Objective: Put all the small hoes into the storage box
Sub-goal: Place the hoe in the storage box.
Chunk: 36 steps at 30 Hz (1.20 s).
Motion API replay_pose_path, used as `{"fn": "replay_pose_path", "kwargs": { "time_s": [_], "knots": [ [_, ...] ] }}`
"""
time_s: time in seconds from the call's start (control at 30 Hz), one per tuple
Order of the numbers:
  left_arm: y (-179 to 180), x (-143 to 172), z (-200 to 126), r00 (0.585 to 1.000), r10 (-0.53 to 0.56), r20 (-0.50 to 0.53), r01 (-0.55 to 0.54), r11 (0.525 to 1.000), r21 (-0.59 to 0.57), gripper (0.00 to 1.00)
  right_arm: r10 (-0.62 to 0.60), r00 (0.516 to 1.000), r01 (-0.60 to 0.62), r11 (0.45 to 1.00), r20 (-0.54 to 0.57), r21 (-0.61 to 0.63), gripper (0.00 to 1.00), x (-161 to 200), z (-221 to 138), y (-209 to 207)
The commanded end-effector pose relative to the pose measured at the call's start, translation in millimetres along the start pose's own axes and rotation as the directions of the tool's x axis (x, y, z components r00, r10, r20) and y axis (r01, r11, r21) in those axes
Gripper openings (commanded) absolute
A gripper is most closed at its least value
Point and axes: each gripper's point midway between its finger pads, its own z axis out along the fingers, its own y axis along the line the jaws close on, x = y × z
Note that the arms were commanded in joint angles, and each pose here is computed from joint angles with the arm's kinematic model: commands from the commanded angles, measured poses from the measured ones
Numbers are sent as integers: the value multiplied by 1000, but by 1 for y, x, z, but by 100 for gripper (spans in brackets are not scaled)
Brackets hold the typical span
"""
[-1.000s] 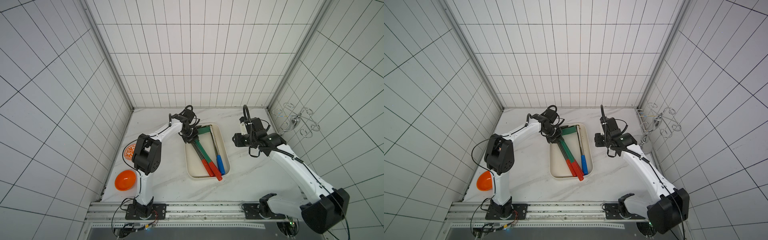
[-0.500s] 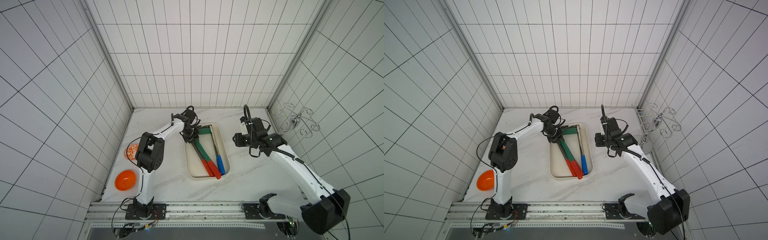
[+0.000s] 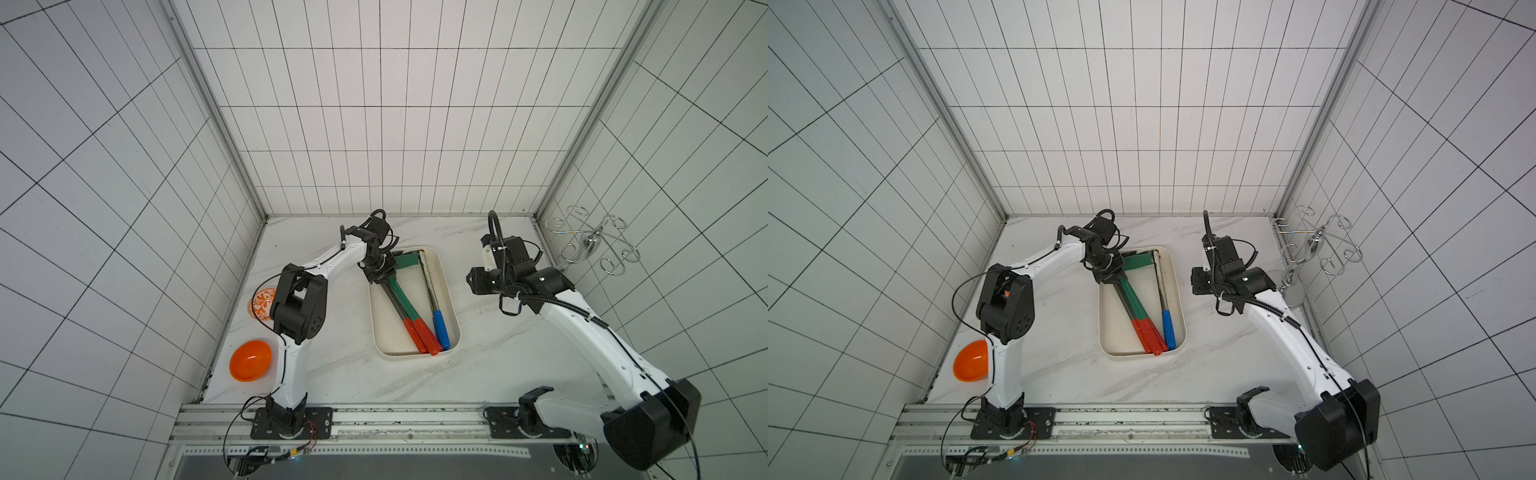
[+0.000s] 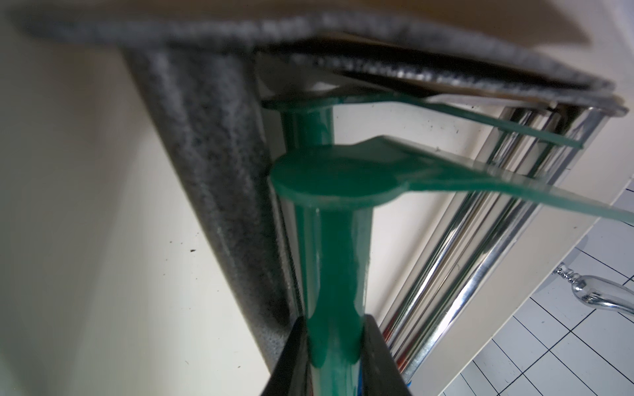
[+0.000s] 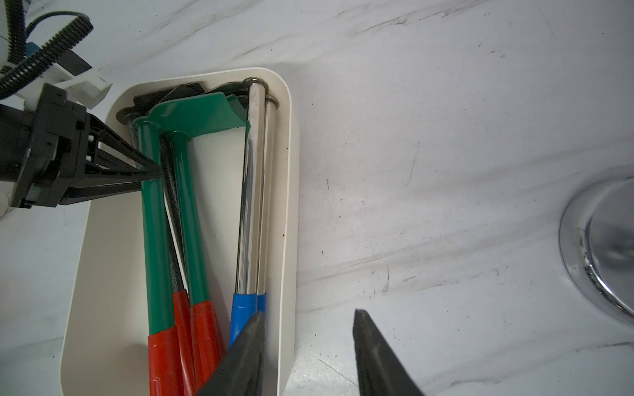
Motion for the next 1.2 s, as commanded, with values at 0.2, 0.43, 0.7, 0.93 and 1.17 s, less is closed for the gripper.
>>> {"fn": "replay_pose_path", "kwargs": {
  "time_s": [0.2, 0.43, 0.7, 0.93, 1.17],
  "knots": [
    [6, -23, 6, 998, -46, 38, 46, 999, -5, 0, 0, 999, 1, 1000, -49, 30, 44, 21, 5, -11],
    [7, -28, 5, 996, -59, 61, 60, 998, -8, 0, -1, 999, 2, 1000, -49, 31, 44, 21, 5, -12],
    [10, -32, 1, 995, -58, 86, 59, 998, -19, 0, -2, 999, 3, 999, -51, 33, 44, 20, 6, -12],
    [10, -29, 1, 996, -54, 70, 55, 998, -12, 5, -2, 999, 3, 1000, -52, 25, 44, 17, 7, -10],
    [11, -29, 2, 996, -55, 68, 56, 998, -14, 18, 0, 998, 2, 1000, -55, 23, 45, 17, 7, -9]
  ]
}}
